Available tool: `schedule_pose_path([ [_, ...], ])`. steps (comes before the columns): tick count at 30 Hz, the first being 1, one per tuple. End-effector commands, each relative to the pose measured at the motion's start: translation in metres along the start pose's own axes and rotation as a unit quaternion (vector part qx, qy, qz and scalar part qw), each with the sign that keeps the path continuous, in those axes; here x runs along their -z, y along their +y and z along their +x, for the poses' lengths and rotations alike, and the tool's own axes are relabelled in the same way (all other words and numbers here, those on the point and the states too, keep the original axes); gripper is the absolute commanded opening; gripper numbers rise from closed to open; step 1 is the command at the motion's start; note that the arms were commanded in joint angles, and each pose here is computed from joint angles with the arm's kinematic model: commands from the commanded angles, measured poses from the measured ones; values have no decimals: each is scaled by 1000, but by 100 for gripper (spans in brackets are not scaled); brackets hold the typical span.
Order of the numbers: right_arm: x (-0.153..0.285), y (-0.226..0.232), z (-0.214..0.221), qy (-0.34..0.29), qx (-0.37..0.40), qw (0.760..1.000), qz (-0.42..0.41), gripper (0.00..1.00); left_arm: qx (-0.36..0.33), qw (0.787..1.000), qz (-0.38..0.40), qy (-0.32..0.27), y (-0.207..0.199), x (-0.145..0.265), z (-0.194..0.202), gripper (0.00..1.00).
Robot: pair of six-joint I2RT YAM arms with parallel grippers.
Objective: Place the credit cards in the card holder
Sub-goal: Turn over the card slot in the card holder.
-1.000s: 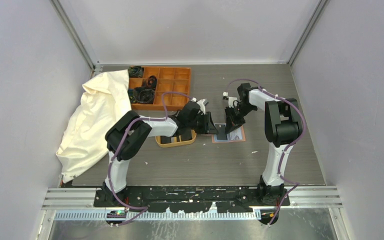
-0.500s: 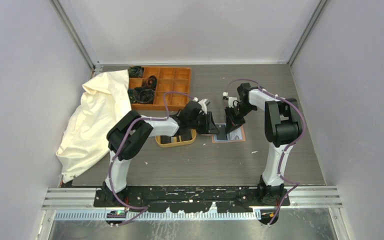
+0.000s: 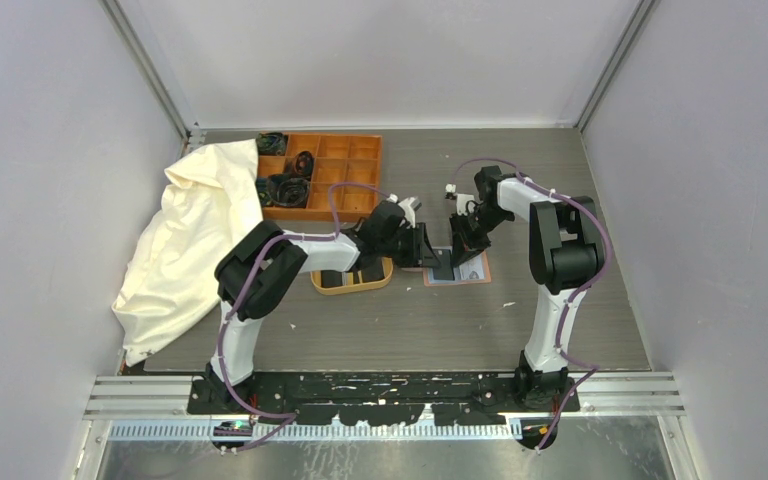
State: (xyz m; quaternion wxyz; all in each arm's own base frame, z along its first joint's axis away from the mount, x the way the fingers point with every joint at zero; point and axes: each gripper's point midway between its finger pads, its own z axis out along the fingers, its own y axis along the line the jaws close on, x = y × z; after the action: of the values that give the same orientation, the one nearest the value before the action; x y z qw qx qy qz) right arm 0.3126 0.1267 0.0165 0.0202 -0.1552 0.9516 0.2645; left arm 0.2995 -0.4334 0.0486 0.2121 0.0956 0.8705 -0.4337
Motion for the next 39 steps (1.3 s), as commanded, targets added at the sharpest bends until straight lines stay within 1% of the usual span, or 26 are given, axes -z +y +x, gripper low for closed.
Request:
schedule_pose_path([
  [1, -1, -9, -2, 6, 9, 1000, 21, 11, -4, 999, 30, -16, -23, -1, -16, 35],
  [5, 0, -7, -2, 4, 10, 1000, 17, 12, 1, 999, 44, -16, -30, -3, -16, 35],
  [8, 4, 0, -5, -4, 16, 1000, -2, 12, 5, 998, 54, -18, -34, -3, -17, 35],
  [10, 14, 8, -10, -22, 23, 999, -21, 14, 7, 998, 61, -19, -37, -2, -17, 35],
  [12, 26, 15, -15, -46, 29, 998, -36, 18, 7, 997, 67, -22, -40, -2, -19, 35],
  [16, 48, 19, -21, -87, 30, 994, -53, 23, 8, 996, 80, -29, -44, -3, -23, 35],
  [24, 67, 15, -24, -115, 26, 992, -53, 24, 10, 995, 98, -27, -55, -13, -25, 35],
  [26, 73, 16, -26, -127, 29, 990, -45, 24, 9, 994, 104, -26, -60, -15, -25, 35],
  [31, 101, -13, -31, -183, -11, 983, 10, 22, 1, 992, 125, -30, -77, -24, -29, 36],
  [34, 108, -37, -29, -184, -31, 981, 59, 19, -3, 990, 138, -28, -89, -32, -28, 37],
  [39, 119, -67, -21, -174, -34, 976, 128, 18, -9, 988, 155, -26, -109, -45, -30, 38],
])
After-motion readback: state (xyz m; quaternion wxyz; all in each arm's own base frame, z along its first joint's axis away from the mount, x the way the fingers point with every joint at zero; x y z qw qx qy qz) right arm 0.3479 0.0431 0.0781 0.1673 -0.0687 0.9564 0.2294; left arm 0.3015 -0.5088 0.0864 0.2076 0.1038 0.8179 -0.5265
